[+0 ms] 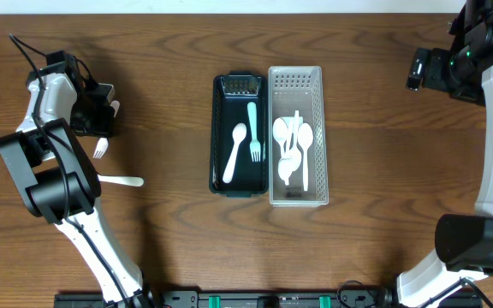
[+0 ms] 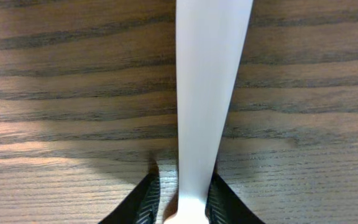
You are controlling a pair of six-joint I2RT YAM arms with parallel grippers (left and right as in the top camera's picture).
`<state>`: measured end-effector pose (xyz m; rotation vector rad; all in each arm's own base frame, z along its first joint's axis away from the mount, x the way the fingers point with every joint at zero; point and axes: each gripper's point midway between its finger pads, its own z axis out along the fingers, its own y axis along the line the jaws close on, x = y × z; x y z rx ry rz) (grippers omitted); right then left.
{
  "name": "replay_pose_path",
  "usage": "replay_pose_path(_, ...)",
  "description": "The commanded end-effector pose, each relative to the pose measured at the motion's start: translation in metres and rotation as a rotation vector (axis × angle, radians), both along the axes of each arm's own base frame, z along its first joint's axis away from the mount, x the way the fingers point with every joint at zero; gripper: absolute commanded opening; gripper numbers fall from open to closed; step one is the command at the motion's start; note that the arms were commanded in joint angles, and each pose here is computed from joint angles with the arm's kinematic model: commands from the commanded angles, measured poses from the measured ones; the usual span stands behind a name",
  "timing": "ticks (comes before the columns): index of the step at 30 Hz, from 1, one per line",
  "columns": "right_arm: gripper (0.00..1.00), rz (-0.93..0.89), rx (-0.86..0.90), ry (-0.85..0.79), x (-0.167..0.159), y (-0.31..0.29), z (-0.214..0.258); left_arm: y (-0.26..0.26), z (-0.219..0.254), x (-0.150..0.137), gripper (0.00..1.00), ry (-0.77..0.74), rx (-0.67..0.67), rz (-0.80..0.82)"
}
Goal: Pack container
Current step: 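Grasp the upright white fork with the left gripper and lift, then place the white fork into the black basket and open gripper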
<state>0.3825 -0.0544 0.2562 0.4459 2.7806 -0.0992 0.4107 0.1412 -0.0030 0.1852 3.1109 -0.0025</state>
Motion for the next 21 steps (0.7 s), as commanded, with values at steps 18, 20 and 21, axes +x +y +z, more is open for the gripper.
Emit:
replay_pose_path(18,0.99,-0.012,-0.01,0.008,-0.002,-0.005,-0.001,-0.117,0.193,0.014,0.06,-0.354,0.049,-0.058)
replay_pose_path(20,0.99,-0.005,-0.012,0.009,-0.002,-0.005,-0.001,-0.149,0.223,0.006,0.06,-0.428,0.024,-0.07)
replay_pose_path(21,0.99,-0.004,-0.012,0.009,-0.002,-0.005,-0.001,-0.164,0.236,0.002,0.05,-0.46,0.006,-0.072)
